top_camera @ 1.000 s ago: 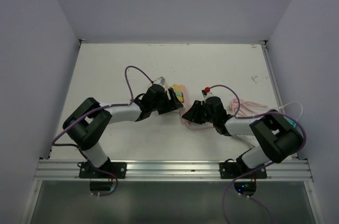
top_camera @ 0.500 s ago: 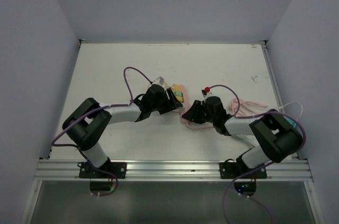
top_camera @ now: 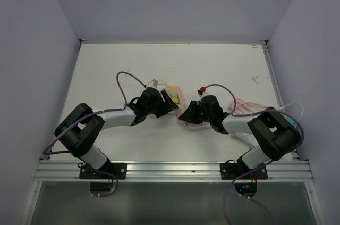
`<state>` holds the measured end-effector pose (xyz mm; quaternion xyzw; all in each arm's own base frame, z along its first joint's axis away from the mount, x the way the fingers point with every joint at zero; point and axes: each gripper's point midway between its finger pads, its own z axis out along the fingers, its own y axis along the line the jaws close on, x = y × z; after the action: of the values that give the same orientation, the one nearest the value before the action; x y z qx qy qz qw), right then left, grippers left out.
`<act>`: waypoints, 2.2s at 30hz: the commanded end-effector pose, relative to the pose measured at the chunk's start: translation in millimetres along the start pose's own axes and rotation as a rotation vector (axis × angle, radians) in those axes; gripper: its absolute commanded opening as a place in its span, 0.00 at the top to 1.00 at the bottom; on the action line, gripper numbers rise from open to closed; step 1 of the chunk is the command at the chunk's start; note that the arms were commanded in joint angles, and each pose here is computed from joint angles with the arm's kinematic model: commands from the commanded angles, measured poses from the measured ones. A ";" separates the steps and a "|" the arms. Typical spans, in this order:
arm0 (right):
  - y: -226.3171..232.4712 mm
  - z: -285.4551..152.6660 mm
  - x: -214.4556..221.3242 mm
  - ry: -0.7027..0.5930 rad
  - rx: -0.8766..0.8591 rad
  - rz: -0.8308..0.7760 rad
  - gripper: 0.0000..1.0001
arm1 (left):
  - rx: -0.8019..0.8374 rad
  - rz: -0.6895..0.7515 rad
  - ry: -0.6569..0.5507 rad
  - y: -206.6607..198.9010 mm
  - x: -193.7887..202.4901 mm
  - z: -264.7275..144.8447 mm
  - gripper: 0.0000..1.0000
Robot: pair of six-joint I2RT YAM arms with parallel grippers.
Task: Pull the plug off the socket
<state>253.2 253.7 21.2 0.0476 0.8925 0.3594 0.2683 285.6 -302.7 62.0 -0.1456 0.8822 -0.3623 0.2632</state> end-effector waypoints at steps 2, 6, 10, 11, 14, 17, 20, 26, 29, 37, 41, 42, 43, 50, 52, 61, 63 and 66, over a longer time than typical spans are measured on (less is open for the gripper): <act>-103.4 -19.8 40.6 0.084 0.444 0.098 1.00 | 0.175 -0.047 -0.117 -51.4 -35.7 -28.3 1.00; -110.8 -22.1 41.8 0.081 0.482 0.103 1.00 | 0.205 -0.054 -0.140 -53.5 -38.2 -34.1 1.00; -113.3 -23.5 40.8 0.074 0.493 0.112 1.00 | 0.220 -0.077 -0.136 -48.8 -37.3 -35.1 1.00; -114.0 -24.3 41.6 0.076 0.495 0.115 1.00 | 0.223 -0.086 -0.134 -47.2 -37.2 -35.6 1.00; -118.0 -26.5 39.9 0.067 0.509 0.123 1.00 | 0.238 -0.101 -0.139 -43.3 -38.2 -39.2 1.00; -121.9 -27.9 40.4 0.065 0.523 0.137 1.00 | 0.248 -0.097 -0.153 -45.3 -42.2 -43.8 1.00; -123.2 -27.0 41.0 0.070 0.523 0.144 1.00 | 0.256 -0.101 -0.166 -43.7 -46.3 -48.9 1.00; -122.8 -26.7 41.6 0.075 0.517 0.146 1.00 | 0.279 -0.095 -0.142 -49.2 -47.1 -52.4 1.00; -122.9 -27.2 40.7 0.070 0.515 0.144 1.00 | 0.314 -0.072 -0.093 -63.9 -43.2 -58.2 1.00; -120.5 -27.6 38.3 0.062 0.487 0.142 1.00 | 0.296 0.114 -0.096 -81.2 -49.6 -103.4 1.00; -118.3 -26.5 35.5 0.057 0.474 0.136 1.00 | 0.115 0.153 -0.258 -45.6 -86.8 -127.7 1.00; -118.4 -26.4 35.0 0.055 0.474 0.133 1.00 | 0.051 0.156 -0.291 -29.2 -95.8 -132.0 1.00; -117.3 -26.0 34.0 0.054 0.469 0.131 1.00 | 0.036 0.153 -0.319 -22.8 -104.2 -138.9 1.00; -109.1 -23.9 34.7 0.070 0.423 0.117 1.00 | -0.328 0.055 -0.642 81.6 -194.6 -165.9 1.00; -107.7 -23.2 34.9 0.074 0.413 0.109 1.00 | -0.381 0.052 -0.684 96.9 -210.0 -160.0 1.00; -95.5 -15.1 34.2 0.103 0.341 0.076 1.00 | -0.545 -0.038 -0.709 160.8 -286.8 -131.5 1.00; -91.9 -13.7 34.2 0.112 0.319 0.063 1.00 | -0.587 -0.043 -0.717 175.3 -296.4 -125.8 1.00; -87.6 -12.6 32.0 0.112 0.297 0.045 1.00 | -0.637 -0.014 -0.746 185.4 -315.4 -120.1 1.00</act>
<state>280.3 229.9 21.3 0.1033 0.8884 0.3382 0.2927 417.1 18.4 71.2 -0.3514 0.8380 -0.0110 0.4173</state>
